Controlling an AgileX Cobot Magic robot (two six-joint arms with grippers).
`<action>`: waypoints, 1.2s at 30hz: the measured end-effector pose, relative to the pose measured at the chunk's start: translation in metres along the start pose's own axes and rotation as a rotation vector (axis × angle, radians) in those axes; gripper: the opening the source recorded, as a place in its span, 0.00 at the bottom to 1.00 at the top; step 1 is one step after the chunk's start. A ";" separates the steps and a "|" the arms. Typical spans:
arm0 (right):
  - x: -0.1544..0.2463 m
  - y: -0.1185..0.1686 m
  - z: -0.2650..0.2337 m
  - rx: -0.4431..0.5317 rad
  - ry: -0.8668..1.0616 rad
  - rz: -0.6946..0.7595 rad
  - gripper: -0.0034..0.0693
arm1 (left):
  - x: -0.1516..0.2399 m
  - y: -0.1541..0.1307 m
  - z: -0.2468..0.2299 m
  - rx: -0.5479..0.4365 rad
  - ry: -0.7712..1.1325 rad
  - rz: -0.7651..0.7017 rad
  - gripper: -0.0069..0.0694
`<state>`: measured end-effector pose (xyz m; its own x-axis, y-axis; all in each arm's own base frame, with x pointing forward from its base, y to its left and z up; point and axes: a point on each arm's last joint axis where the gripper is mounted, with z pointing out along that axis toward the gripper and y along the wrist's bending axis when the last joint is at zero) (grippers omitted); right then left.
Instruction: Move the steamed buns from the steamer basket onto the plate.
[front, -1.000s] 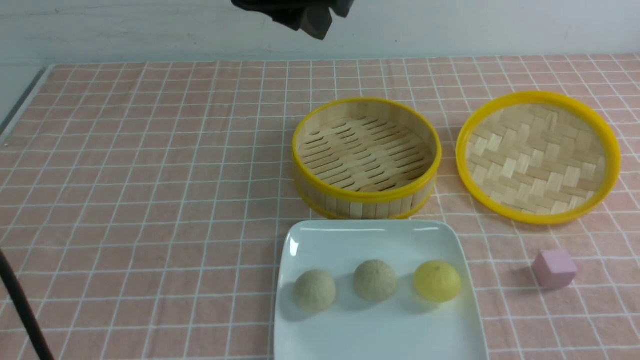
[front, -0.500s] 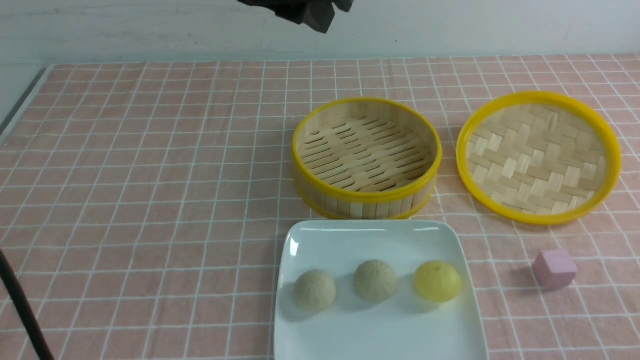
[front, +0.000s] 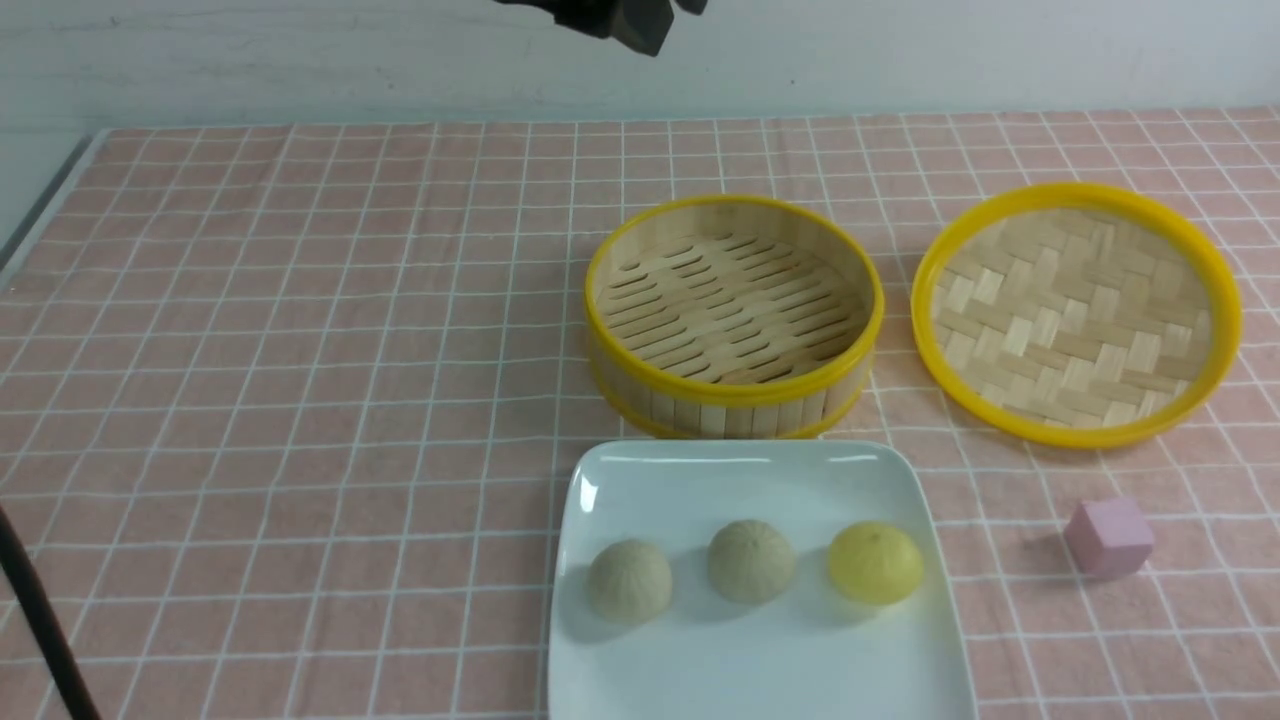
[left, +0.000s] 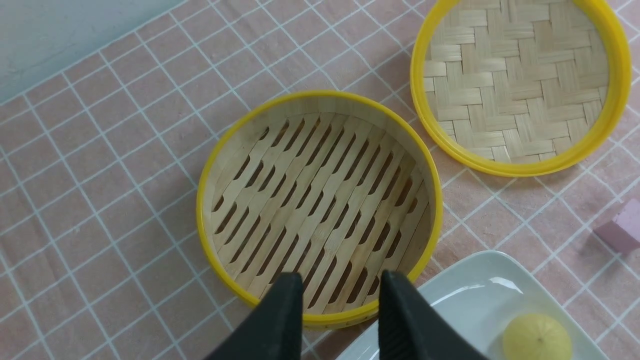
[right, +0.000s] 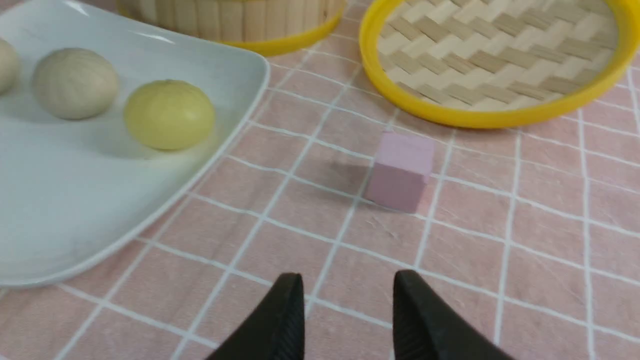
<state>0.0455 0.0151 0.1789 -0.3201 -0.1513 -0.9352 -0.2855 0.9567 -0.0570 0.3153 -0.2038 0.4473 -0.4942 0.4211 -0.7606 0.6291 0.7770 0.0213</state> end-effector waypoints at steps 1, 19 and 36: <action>0.000 -0.001 0.000 0.018 0.002 0.006 0.42 | 0.000 0.000 0.000 0.000 0.000 0.001 0.41; 0.003 -0.010 0.004 0.187 -0.048 0.099 0.42 | -0.001 0.000 0.000 -0.001 -0.010 0.014 0.41; 0.004 -0.012 0.004 0.208 -0.035 0.050 0.37 | -0.001 0.000 0.000 -0.001 -0.012 0.019 0.41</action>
<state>0.0511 0.0044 0.1745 -0.2966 -0.0970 -0.9501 -0.0765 0.9940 -0.0776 0.3159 -0.2042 0.4481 -0.4749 0.4299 -0.7679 0.6377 0.7694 0.0364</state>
